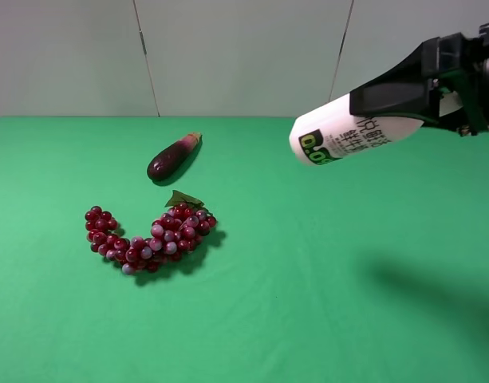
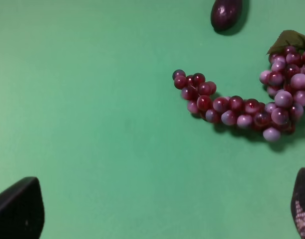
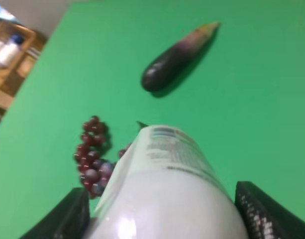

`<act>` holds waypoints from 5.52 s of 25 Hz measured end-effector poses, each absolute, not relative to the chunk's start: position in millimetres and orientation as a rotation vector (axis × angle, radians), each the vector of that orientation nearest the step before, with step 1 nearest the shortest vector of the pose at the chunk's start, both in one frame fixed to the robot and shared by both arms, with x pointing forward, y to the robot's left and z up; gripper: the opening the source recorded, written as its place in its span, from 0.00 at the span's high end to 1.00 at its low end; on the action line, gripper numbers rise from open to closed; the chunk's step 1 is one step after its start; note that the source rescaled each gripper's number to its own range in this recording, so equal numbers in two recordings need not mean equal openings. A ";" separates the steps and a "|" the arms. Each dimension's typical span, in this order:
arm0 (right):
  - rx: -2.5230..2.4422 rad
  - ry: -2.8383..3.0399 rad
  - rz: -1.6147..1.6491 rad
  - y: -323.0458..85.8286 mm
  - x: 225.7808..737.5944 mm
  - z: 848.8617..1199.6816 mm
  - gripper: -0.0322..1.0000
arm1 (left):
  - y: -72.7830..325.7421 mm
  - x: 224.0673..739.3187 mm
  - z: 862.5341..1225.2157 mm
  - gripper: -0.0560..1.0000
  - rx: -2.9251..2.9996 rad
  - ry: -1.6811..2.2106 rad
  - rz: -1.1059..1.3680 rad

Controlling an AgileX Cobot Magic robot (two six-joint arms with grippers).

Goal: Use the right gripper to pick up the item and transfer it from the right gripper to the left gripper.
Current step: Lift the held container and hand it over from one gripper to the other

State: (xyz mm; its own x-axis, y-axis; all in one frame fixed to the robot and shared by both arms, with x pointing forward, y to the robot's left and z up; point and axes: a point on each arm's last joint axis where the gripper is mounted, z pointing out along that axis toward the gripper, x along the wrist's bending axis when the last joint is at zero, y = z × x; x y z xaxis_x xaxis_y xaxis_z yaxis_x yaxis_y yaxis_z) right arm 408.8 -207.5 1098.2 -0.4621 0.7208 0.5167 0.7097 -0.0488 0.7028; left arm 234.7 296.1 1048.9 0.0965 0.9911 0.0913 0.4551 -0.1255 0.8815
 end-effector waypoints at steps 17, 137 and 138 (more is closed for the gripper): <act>1.535 2.168 1.692 -203.0 407.3 1098.3 0.88 | 296.1 234.7 1048.9 0.00 1.676 1.439 0.971; 1.508 2.199 1.750 -189.8 447.4 1111.7 0.88 | 75.3 496.5 1061.1 0.02 1.960 -0.056 0.605; 1.507 2.199 1.750 -189.7 447.4 1111.7 0.88 | 75.4 496.6 1061.1 0.02 1.961 -0.058 0.609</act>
State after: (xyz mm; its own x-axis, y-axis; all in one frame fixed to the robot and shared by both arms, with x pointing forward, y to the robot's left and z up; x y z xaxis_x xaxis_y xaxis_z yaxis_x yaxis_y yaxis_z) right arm 447.4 -189.7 1111.7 -0.5526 0.6253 0.5511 0.6773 -0.0484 0.7341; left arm 496.6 75.4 1061.1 0.8702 0.2232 0.4393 -0.3017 -0.4634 0.8332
